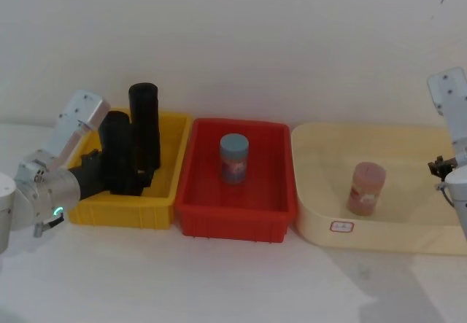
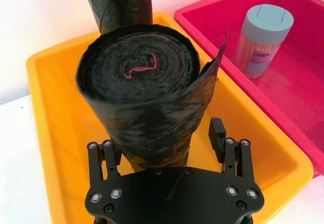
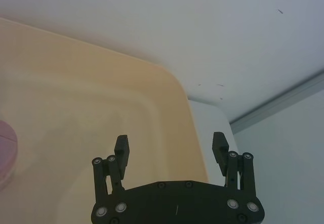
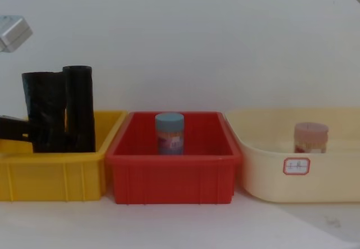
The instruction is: Pick up the garbage bag with the one hand and transfer it to the other hand.
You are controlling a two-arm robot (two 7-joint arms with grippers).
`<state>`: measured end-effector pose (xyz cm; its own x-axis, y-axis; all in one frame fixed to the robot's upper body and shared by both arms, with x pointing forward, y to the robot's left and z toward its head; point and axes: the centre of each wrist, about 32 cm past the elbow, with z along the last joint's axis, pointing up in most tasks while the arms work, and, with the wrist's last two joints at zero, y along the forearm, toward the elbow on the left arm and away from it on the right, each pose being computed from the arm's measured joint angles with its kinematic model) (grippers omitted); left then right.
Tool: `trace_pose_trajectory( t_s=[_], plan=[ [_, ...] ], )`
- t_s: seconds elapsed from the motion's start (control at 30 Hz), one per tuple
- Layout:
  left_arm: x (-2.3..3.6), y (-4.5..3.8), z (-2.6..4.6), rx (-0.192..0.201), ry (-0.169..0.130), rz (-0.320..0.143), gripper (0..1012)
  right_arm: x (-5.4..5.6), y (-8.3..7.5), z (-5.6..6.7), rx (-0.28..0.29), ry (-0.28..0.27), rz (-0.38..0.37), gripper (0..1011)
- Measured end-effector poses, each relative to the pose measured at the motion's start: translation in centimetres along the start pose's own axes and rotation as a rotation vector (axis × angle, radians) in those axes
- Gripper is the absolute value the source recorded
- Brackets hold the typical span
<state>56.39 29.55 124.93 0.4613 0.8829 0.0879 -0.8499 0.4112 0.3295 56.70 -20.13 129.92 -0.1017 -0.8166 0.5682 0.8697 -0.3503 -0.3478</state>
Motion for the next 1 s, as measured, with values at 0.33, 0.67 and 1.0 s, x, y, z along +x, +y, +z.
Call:
trace_pose_trajectory(
  t_s=[0.33,0.67,1.0],
  plan=[
    [0.09,-0.58,0.00,-0.005,0.001,-0.018,872,0.00,0.00,0.00,0.000,0.000,0.000,1001],
    [0.13,-0.85,-0.01,-0.007,0.002,-0.028,567,0.00,0.00,0.00,0.000,0.000,0.000,1001],
    [0.16,-0.96,-0.01,-0.007,0.002,-0.031,486,0.00,0.00,0.00,0.000,0.000,0.000,1001]
  ],
)
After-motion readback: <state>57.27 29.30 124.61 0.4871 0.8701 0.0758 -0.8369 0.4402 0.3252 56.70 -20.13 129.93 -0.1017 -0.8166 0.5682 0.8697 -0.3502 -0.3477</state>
